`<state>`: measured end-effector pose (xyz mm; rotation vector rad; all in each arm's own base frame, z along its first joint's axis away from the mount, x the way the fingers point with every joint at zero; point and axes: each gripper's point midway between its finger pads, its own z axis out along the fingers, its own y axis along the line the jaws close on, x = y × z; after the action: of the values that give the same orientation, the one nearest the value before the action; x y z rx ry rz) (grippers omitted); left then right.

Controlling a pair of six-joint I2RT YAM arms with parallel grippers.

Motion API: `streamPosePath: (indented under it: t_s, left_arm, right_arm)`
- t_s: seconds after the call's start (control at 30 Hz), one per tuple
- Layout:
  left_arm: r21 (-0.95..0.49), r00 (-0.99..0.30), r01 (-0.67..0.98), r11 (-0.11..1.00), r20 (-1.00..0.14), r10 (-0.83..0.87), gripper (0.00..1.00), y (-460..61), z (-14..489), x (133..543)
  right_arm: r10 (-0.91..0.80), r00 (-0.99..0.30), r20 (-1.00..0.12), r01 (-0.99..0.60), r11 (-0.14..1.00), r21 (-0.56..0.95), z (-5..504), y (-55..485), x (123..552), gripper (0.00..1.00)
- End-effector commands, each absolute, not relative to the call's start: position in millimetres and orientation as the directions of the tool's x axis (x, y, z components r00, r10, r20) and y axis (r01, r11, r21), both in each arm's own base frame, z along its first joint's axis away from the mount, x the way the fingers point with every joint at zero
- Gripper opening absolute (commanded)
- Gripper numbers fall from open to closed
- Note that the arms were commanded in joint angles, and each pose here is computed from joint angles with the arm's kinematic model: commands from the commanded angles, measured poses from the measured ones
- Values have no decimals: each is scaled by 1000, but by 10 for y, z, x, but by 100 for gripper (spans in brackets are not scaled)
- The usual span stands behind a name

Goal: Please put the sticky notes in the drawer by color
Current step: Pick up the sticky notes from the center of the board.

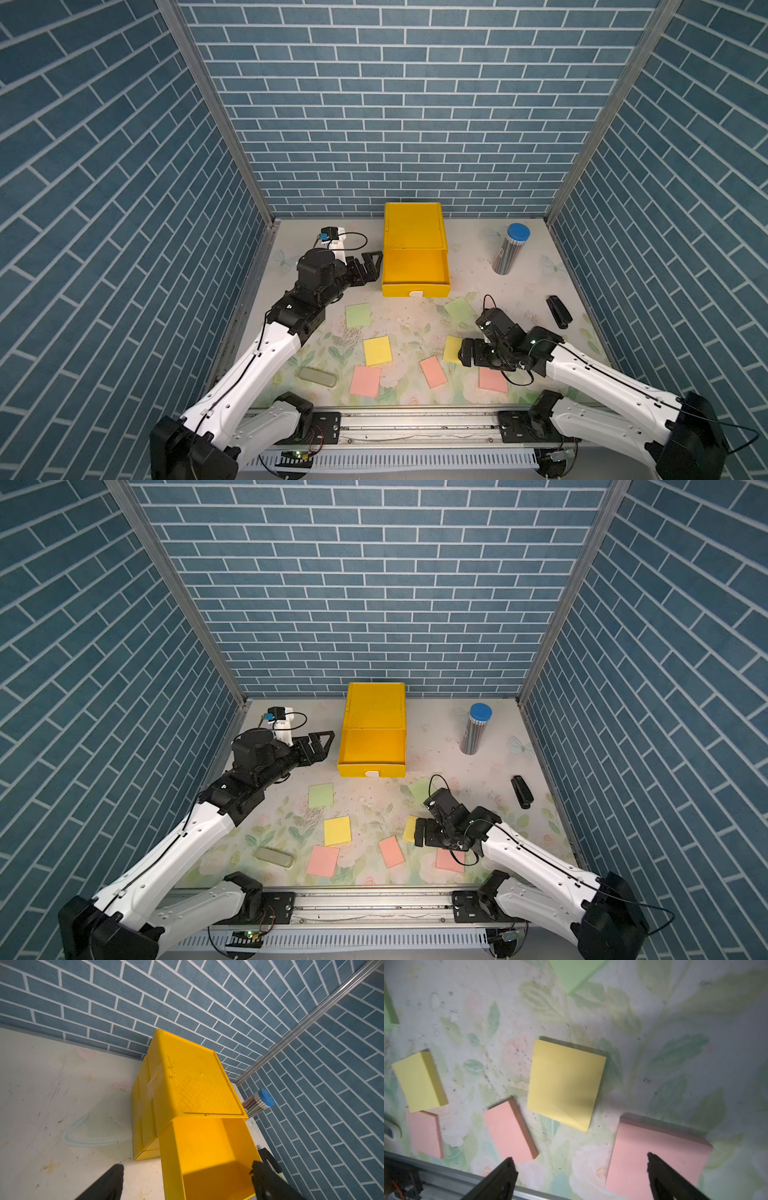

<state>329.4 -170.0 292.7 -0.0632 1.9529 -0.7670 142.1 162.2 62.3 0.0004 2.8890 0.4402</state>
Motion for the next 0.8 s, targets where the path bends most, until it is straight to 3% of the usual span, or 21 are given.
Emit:
streamPosePath:
  t_s: [0.0, 0.2, 0.77]
  left_arm:
    - [-517, -528, 254, 817, -782, -331, 100, -1670, 2741, 3275]
    - [-508, -525, 247, 825, -786, -327, 100, -1635, 2677, 3253]
    - [-474, -525, 228, 851, -796, -303, 100, -1583, 2574, 3253]
  right_arm:
    - [113, -958, -264, 12, 934, 357, 680, 1785, 1611, 100]
    - [103, -961, -255, 1, 929, 370, 543, 1936, 1700, 100]
    - [-9, -982, -189, -43, 983, 178, 193, 2042, 1704, 99]
